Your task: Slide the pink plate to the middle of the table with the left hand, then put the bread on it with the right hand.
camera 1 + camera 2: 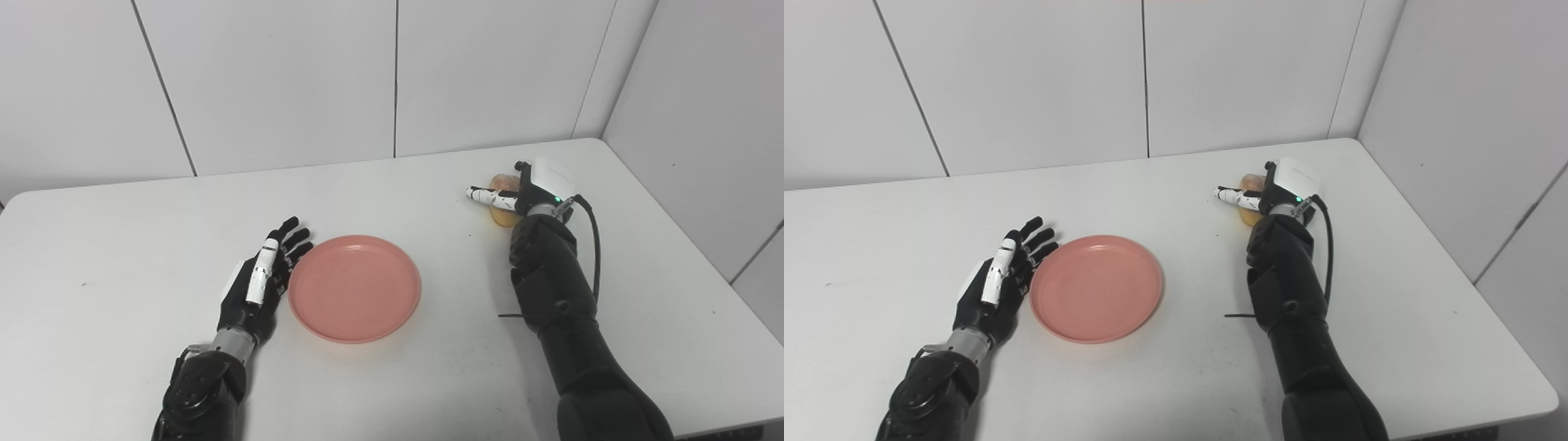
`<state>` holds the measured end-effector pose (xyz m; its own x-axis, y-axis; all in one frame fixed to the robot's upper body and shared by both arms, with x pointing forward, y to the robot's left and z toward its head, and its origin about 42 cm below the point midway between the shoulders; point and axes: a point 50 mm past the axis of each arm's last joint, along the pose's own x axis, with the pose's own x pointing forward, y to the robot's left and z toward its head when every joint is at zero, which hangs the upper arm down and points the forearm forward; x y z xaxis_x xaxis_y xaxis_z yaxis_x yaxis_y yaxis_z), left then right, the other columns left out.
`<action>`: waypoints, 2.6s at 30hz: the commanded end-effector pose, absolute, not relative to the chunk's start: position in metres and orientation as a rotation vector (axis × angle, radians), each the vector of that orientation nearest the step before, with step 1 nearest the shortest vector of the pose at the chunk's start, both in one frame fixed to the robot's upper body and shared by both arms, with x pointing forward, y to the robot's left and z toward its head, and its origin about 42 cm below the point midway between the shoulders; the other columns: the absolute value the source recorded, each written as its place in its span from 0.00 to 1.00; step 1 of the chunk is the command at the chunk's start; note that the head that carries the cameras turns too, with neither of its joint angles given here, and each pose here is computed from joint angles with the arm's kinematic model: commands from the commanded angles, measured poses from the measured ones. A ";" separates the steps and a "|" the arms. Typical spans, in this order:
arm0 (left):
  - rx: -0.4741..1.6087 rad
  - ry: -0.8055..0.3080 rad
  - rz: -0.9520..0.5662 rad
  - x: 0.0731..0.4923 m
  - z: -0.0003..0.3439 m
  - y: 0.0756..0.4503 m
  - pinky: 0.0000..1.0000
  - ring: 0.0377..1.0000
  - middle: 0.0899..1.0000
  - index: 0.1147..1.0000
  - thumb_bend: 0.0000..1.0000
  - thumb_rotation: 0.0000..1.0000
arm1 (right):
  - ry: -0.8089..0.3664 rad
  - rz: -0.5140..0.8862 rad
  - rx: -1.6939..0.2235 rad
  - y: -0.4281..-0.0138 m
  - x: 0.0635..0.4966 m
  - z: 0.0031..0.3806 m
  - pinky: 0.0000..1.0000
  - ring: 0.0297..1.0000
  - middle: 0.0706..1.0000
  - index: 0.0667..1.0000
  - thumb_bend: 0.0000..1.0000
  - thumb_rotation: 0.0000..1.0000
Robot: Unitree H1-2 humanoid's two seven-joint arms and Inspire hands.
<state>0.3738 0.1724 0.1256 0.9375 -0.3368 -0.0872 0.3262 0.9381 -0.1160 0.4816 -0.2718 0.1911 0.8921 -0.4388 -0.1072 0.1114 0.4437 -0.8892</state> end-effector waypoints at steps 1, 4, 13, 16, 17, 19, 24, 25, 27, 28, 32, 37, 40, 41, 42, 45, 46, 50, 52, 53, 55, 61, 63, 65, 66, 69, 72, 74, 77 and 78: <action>-0.093 0.172 -0.335 0.369 0.116 0.177 0.88 0.88 0.89 0.88 0.35 1.00 | 0.254 -0.401 -1.063 -0.271 0.496 0.228 0.72 0.79 0.82 0.82 1.00 0.68; -0.093 0.172 -0.336 0.369 0.116 0.177 0.88 0.88 0.89 0.88 0.34 1.00 | 0.261 -0.387 -1.068 -0.270 0.498 0.228 0.74 0.82 0.84 0.85 1.00 0.70; -0.093 0.170 -0.338 0.368 0.118 0.175 0.88 0.88 0.89 0.88 0.34 1.00 | 0.278 -0.374 -1.096 -0.268 0.504 0.224 0.72 0.81 0.84 0.86 1.00 0.69; -0.094 0.171 -0.337 0.368 0.118 0.175 0.88 0.88 0.89 0.88 0.34 1.00 | 0.285 -0.379 -1.080 -0.270 0.506 0.222 0.73 0.82 0.85 0.86 0.98 0.65; -0.093 0.171 -0.339 0.368 0.118 0.175 0.88 0.88 0.89 0.88 0.34 1.00 | 0.288 -0.384 -1.063 -0.271 0.507 0.220 0.72 0.80 0.83 0.84 0.97 0.62; -0.089 0.169 -0.343 0.367 0.118 0.175 0.89 0.88 0.89 0.88 0.34 1.00 | 0.287 -0.391 -1.052 -0.273 0.508 0.217 0.67 0.76 0.79 0.78 0.95 0.58; -0.088 0.175 -0.339 0.367 0.117 0.175 0.88 0.88 0.89 0.88 0.35 1.00 | 0.212 -0.440 -1.046 -0.275 0.506 0.211 0.40 0.50 0.57 0.65 0.88 0.33; -0.089 0.176 -0.338 0.367 0.118 0.174 0.88 0.88 0.89 0.88 0.35 1.00 | 0.201 -0.445 -1.042 -0.275 0.507 0.210 0.38 0.47 0.54 0.63 0.87 0.31; -0.091 0.177 -0.338 0.367 0.118 0.174 0.88 0.88 0.88 0.88 0.35 1.00 | 0.197 -0.439 -1.042 -0.276 0.507 0.209 0.30 0.37 0.46 0.57 0.85 0.27; -0.092 0.177 -0.338 0.367 0.118 0.174 0.88 0.88 0.88 0.87 0.35 1.00 | 0.199 -0.433 -1.042 -0.277 0.507 0.208 0.29 0.35 0.44 0.52 0.82 0.23; -0.094 0.175 -0.342 0.367 0.118 0.173 0.88 0.88 0.88 0.88 0.35 1.00 | 0.202 -0.407 -1.044 -0.278 0.509 0.205 0.27 0.33 0.41 0.45 0.55 0.15; -0.094 0.173 -0.341 0.367 0.119 0.172 0.87 0.88 0.88 0.88 0.34 1.00 | 0.200 -0.393 -1.052 -0.277 0.509 0.208 0.23 0.26 0.34 0.45 0.52 0.13; -0.097 0.176 -0.339 0.367 0.118 0.171 0.87 0.87 0.88 0.87 0.34 1.00 | 0.187 -0.403 -1.053 -0.276 0.509 0.212 0.24 0.27 0.36 0.48 0.52 0.03; -0.099 0.177 -0.338 0.368 0.118 0.171 0.87 0.87 0.88 0.87 0.34 1.00 | 0.184 -0.406 -1.054 -0.276 0.508 0.213 0.25 0.30 0.37 0.48 0.53 0.01; -0.097 0.177 -0.339 0.368 0.118 0.171 0.87 0.87 0.88 0.87 0.34 1.00 | 0.174 -0.406 -1.059 -0.276 0.508 0.215 0.25 0.31 0.37 0.48 0.53 0.01; -0.097 0.179 -0.343 0.368 0.117 0.171 0.88 0.88 0.89 0.88 0.35 1.00 | 0.142 -0.407 -1.065 -0.274 0.505 0.222 0.27 0.32 0.38 0.49 0.53 0.00; -0.095 0.179 -0.344 0.368 0.117 0.171 0.88 0.88 0.89 0.88 0.35 1.00 | 0.118 -0.410 -1.064 -0.273 0.504 0.225 0.27 0.33 0.38 0.48 0.53 0.00; -0.093 0.179 -0.342 0.367 0.118 0.169 0.87 0.88 0.88 0.88 0.35 1.00 | 0.053 -0.399 -1.057 -0.269 0.500 0.240 0.32 0.39 0.42 0.46 0.53 0.00; -0.094 0.179 -0.342 0.367 0.118 0.168 0.88 0.88 0.88 0.88 0.35 1.00 | 0.037 -0.391 -1.060 -0.268 0.499 0.246 0.34 0.41 0.44 0.45 0.53 0.00; -0.094 0.179 -0.342 0.368 0.117 0.168 0.88 0.88 0.89 0.88 0.36 1.00 | 0.017 -0.388 -1.067 -0.266 0.498 0.250 0.34 0.40 0.44 0.45 0.53 0.00; -0.095 0.181 -0.343 0.368 0.117 0.167 0.88 0.88 0.89 0.88 0.36 1.00 | -0.019 -0.379 -1.063 -0.261 0.495 0.258 0.32 0.38 0.41 0.46 0.53 0.00; -0.092 0.182 -0.346 0.368 0.116 0.163 0.87 0.88 0.88 0.88 0.35 1.00 | -0.108 -0.300 -1.049 -0.239 0.484 0.286 0.28 0.35 0.40 0.48 0.53 0.00; -0.091 0.179 -0.348 0.368 0.116 0.162 0.87 0.88 0.89 0.88 0.35 1.00 | -0.147 -0.263 -1.059 -0.224 0.478 0.297 0.27 0.33 0.38 0.49 0.52 0.00; -0.092 0.181 -0.348 0.369 0.115 0.161 0.87 0.88 0.88 0.88 0.35 1.00 | -0.184 -0.226 -1.050 -0.210 0.470 0.307 0.27 0.33 0.38 0.49 0.52 0.00; -0.091 0.183 -0.348 0.369 0.116 0.160 0.87 0.88 0.88 0.88 0.35 1.00 | -0.201 -0.210 -1.047 -0.203 0.466 0.310 0.28 0.34 0.38 0.49 0.52 0.00; -0.086 0.184 -0.349 0.369 0.116 0.158 0.88 0.88 0.89 0.88 0.35 1.00 | -0.227 -0.161 -1.044 -0.184 0.456 0.316 0.31 0.37 0.40 0.49 0.52 0.00; -0.083 0.180 -0.346 0.368 0.116 0.156 0.87 0.88 0.88 0.88 0.35 1.00 | -0.250 -0.101 -1.040 -0.163 0.445 0.319 0.33 0.39 0.42 0.48 0.52 0.00; -0.078 0.177 -0.343 0.368 0.116 0.153 0.87 0.88 0.88 0.89 0.35 1.00 | -0.266 -0.065 -1.032 -0.151 0.439 0.317 0.36 0.43 0.44 0.46 0.53 0.00; -0.074 0.171 -0.336 0.368 0.116 0.148 0.87 0.87 0.88 0.88 0.34 1.00 | -0.286 -0.018 -1.017 -0.137 0.431 0.313 0.34 0.41 0.43 0.47 0.53 0.00; -0.071 0.167 -0.330 0.369 0.117 0.146 0.87 0.87 0.88 0.88 0.34 1.00 | -0.294 -0.005 -1.014 -0.133 0.428 0.311 0.34 0.41 0.43 0.48 0.53 0.00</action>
